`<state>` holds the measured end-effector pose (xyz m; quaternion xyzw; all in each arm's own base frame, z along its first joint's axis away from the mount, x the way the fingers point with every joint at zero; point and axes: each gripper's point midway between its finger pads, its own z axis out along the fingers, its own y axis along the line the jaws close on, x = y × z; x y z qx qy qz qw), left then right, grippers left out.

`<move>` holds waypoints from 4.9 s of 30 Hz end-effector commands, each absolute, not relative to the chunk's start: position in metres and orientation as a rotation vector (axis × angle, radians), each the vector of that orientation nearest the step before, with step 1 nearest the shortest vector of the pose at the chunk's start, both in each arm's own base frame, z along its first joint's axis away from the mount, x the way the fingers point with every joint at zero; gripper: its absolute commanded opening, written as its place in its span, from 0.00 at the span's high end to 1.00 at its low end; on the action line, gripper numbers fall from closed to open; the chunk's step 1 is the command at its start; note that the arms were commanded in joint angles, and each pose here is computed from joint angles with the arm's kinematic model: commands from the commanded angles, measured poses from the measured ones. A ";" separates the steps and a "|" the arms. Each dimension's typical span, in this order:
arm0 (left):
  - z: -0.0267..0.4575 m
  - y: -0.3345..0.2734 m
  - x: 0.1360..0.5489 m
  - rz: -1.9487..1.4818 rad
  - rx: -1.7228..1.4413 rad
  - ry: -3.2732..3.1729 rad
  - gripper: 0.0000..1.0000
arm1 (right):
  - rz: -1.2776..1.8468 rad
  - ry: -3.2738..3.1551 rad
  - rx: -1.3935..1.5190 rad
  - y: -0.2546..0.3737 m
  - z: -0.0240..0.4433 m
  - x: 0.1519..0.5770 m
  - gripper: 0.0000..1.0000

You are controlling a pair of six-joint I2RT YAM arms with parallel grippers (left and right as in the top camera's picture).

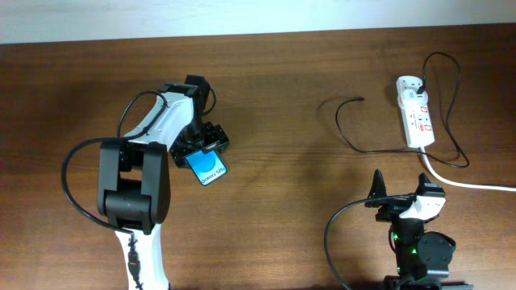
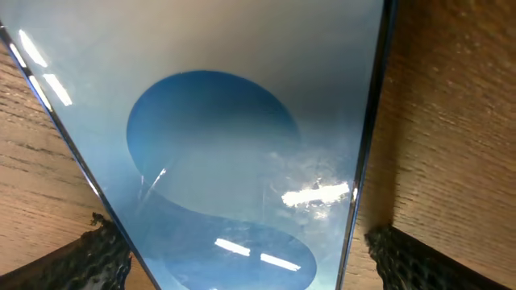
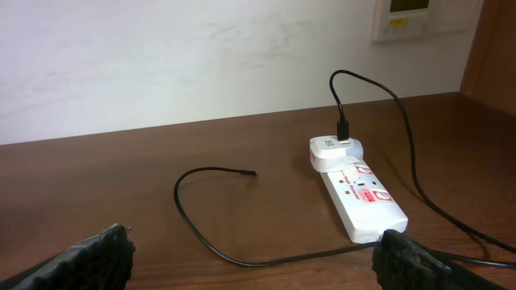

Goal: Plug charger to phone and switch on socket
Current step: 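Lift the phone with the left gripper and tilt it upright, then reach the right gripper to the black cable end and grasp it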

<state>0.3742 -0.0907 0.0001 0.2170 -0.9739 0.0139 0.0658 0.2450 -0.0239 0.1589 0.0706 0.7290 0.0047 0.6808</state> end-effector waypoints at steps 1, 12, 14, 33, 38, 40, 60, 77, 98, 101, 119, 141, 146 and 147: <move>-0.010 -0.083 0.370 -0.024 0.787 -2.894 0.01 | 0.015 1.638 0.161 -0.024 0.156 0.245 0.01; -0.030 -0.053 0.361 -0.069 0.904 -2.851 0.01 | 0.015 1.638 0.161 -0.024 0.156 0.245 0.01; -0.030 -0.053 0.361 -0.068 0.905 -2.851 0.01 | 0.015 1.638 0.161 -0.024 0.156 0.245 0.01; -0.025 -0.067 0.351 0.022 0.887 -2.785 0.34 | 0.015 1.638 0.161 -0.024 0.156 0.245 0.01; -0.015 -0.073 0.351 0.071 0.830 -2.778 0.34 | 0.015 1.638 0.161 -0.024 0.156 0.245 0.01; -0.012 -0.073 0.352 0.069 0.829 -2.776 0.34 | 0.015 1.638 0.161 -0.024 0.157 0.245 0.01; 0.039 -0.105 0.359 0.349 0.582 -2.758 0.39 | 0.015 1.638 0.161 -0.024 0.156 0.245 0.01; 0.082 -0.124 0.343 0.510 0.407 -2.665 0.43 | 0.015 1.638 0.161 -0.024 0.156 0.245 0.01; 0.132 -0.164 0.326 0.829 0.446 -2.419 0.43 | 0.015 1.639 0.161 -0.024 0.156 0.245 0.01; 0.150 -0.183 0.332 1.008 0.474 -2.322 0.44 | 0.015 1.639 0.161 -0.024 0.156 0.245 0.01; 0.172 -0.199 0.339 1.194 0.501 -2.205 0.43 | 0.015 1.639 0.161 -0.024 0.156 0.245 0.02; 0.167 -0.198 0.343 1.194 0.463 -2.256 0.44 | 0.015 1.639 0.161 -0.024 0.156 0.245 0.01; 0.148 -0.193 0.364 1.201 0.372 -2.430 0.43 | 0.015 1.639 0.161 -0.024 0.156 0.245 0.01; 0.144 -0.191 0.368 1.184 0.360 -2.465 0.44 | 0.015 1.639 0.161 -0.024 0.156 0.245 0.01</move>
